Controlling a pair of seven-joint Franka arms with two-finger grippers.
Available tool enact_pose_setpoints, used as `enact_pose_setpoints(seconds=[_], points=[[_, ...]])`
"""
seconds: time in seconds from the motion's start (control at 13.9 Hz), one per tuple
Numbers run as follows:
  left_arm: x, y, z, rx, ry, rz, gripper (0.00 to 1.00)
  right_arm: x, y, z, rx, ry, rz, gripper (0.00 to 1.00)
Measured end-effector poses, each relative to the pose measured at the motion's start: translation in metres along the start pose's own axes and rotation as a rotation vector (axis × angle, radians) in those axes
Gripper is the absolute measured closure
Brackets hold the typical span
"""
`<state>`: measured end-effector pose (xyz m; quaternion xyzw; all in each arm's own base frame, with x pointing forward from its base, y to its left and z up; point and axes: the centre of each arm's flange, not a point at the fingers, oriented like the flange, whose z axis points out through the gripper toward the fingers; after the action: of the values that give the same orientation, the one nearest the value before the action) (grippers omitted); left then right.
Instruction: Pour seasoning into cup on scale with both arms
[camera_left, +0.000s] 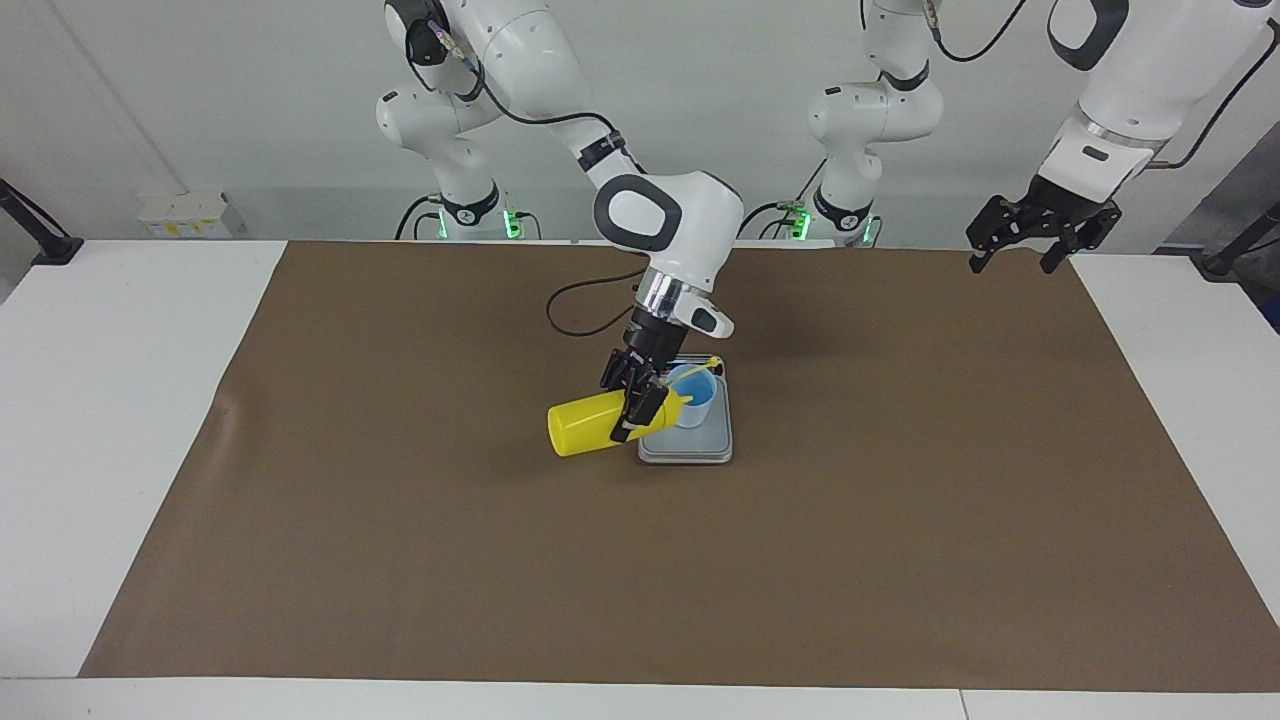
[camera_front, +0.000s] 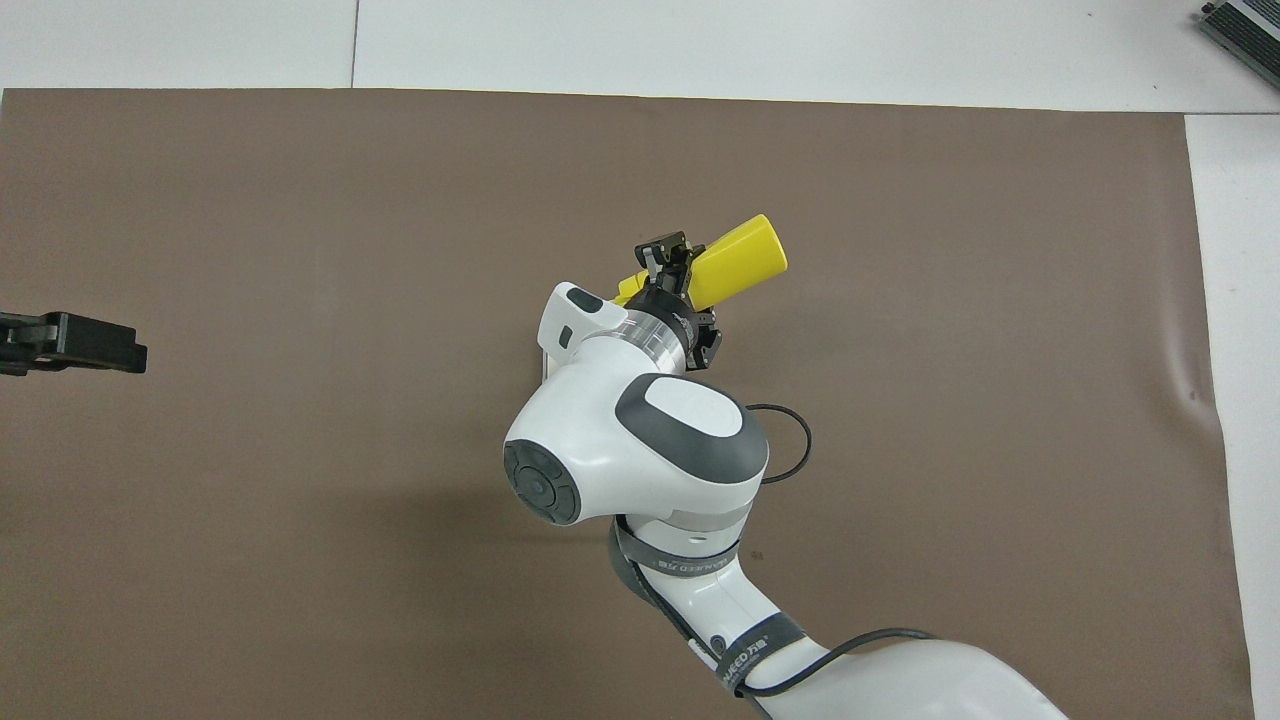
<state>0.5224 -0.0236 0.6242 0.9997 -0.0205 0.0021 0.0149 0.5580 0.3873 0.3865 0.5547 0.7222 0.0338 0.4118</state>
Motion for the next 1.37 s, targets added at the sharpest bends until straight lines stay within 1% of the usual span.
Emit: enact_pose_setpoints(seconds=[0.22,0.36,0.65,0.79,1.22,1.37], points=[[0.0,0.0,0.0,0.0,0.0,0.0,0.0,0.01,-0.006,-0.008,-0.005,-0.029,-0.067,0.52],[0.0,0.0,0.0,0.0,0.0,0.0,0.0,0.014,-0.009,-0.011,-0.039,-0.062,-0.112,0.52],[0.0,0.0,0.0,0.0,0.0,0.0,0.0,0.012,-0.014,-0.008,-0.073,-0.106,-0.194,0.52],[0.0,0.0,0.0,0.0,0.0,0.0,0.0,0.009,-0.016,-0.007,-0.09,-0.142,-0.218,0.52],[0.0,0.0,0.0,0.0,0.0,0.0,0.0,0.007,-0.016,-0.007,-0.095,-0.15,-0.22,0.52],[0.0,0.0,0.0,0.0,0.0,0.0,0.0,0.007,-0.016,-0.007,-0.097,-0.15,-0.197,0.52]])
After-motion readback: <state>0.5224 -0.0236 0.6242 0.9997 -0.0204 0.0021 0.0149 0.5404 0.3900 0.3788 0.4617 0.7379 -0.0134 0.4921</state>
